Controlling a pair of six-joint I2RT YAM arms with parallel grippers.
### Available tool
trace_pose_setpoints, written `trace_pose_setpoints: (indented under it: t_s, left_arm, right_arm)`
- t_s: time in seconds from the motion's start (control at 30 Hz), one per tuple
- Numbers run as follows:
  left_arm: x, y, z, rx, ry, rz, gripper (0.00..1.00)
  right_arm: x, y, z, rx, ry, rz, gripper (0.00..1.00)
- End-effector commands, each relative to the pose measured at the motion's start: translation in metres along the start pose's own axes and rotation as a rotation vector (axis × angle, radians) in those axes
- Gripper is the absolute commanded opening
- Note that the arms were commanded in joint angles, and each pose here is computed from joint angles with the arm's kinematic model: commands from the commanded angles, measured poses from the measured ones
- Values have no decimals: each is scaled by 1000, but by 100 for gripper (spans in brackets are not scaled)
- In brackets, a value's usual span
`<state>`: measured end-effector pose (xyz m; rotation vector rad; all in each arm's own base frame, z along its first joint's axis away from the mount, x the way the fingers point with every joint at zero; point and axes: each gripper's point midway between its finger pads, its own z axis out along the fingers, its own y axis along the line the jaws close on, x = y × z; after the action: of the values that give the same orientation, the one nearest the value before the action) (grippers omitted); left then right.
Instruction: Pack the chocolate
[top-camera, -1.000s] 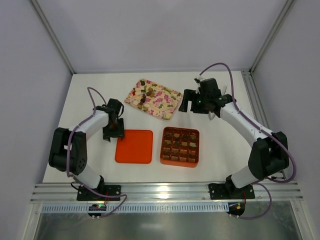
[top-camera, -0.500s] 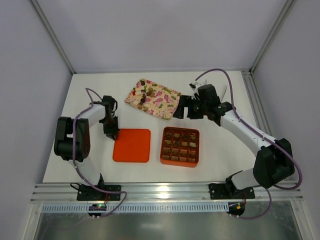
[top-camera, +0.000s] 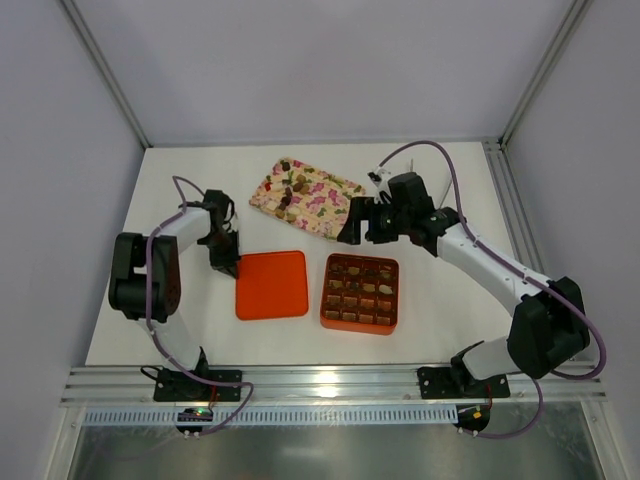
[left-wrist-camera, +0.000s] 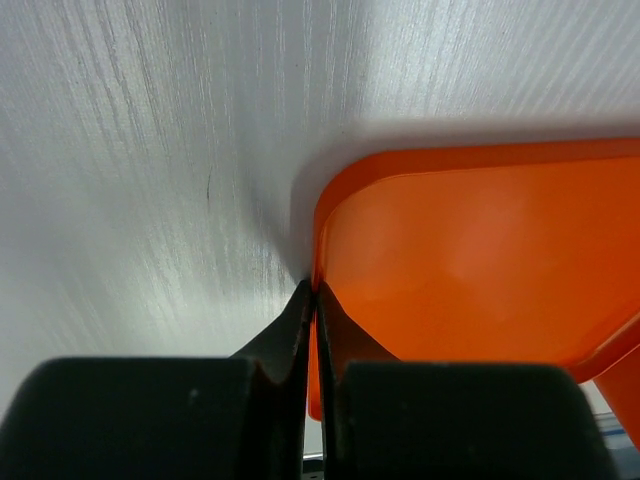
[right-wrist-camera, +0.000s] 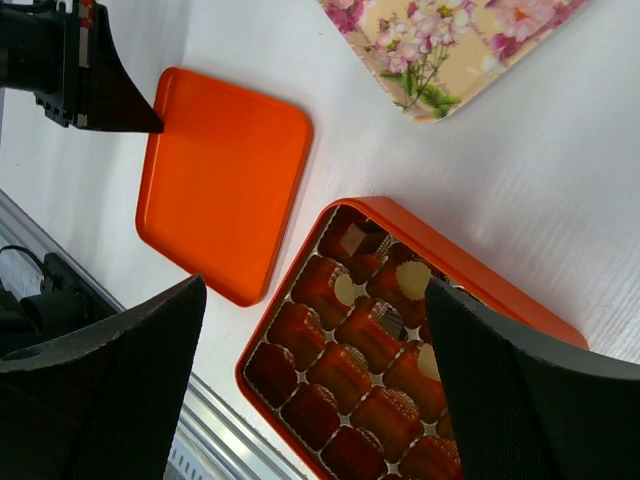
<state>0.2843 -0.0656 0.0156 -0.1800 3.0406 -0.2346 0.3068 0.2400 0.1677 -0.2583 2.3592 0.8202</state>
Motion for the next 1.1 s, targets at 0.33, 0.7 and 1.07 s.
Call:
trace_pose_setpoints:
  t_s: [0.33, 0.7, 1.07]
  left_arm:
    - [-21, -11, -51, 98, -164, -35, 0]
    - [-29, -20, -76, 204, -229, -65, 0]
    - [-31, -25, -84, 257, -248, -77, 0]
  right_arm:
    - [-20, 59, 30, -106, 29, -135, 89]
    - [-19, 65, 78, -151, 106, -163, 89]
    - [-4, 64, 136, -249, 179, -149, 89]
